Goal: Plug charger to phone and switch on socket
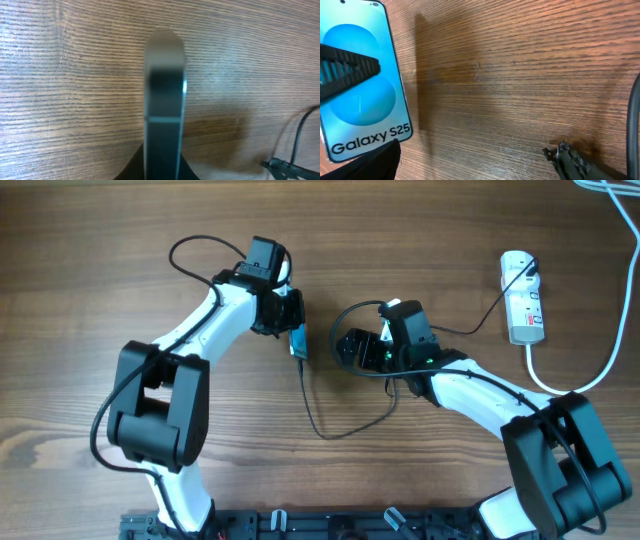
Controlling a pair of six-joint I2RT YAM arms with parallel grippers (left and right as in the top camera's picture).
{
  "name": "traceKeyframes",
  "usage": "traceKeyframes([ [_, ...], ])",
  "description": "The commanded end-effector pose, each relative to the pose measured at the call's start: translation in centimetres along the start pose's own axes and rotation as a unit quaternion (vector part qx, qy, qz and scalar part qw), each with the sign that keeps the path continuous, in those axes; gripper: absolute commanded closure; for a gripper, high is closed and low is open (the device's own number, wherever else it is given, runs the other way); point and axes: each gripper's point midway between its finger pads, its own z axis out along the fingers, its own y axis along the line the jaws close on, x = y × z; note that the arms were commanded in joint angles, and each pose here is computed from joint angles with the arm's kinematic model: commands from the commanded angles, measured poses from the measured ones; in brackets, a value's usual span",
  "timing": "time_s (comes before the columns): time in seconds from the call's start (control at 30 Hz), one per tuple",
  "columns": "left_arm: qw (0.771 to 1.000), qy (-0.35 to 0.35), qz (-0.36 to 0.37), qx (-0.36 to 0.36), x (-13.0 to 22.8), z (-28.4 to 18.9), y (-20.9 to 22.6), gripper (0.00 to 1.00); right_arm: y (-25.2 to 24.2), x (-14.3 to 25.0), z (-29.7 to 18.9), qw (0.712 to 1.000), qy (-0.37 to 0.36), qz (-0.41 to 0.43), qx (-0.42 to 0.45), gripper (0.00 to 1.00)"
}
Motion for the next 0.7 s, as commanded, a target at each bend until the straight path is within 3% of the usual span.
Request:
traceKeyframes([
  [0.0,1.0,-0.004,-0.009,-0.007,-0.2,0.4,0.3,0.92,0.4,-0.7,-0.3,1.0,-0.014,-0.01,0.0,0.0],
  [0.23,1.0,0.004,-0.007,-0.009,0.1,1.9,0.3,0.87,0.2,-0.8,-0.3,1.0,-0.019,-0.01,0.006,0.0],
  [0.37,1.0,-0.003,-0.006,-0.018,-0.2,2.0,0.6,0.64,0.2,-0.8,-0.3,1.0,-0.019,-0.01,0.006,0.0],
  [0.43,1.0,-0.004,-0.006,-0.018,-0.2,2.0,0.6,0.63,0.3,-0.9,-0.3,1.0,-0.02,-0.01,0.005,0.0],
  [0.57,1.0,-0.005,-0.006,-0.017,-0.2,2.0,0.6,0.72,0.3,-0.9,-0.3,1.0,-0.02,-0.01,0.005,0.0],
  [0.67,1.0,-0.005,-0.006,-0.017,-0.2,2.0,0.6,0.67,0.3,-0.9,-0.3,1.0,-0.02,-0.01,0.005,0.0],
])
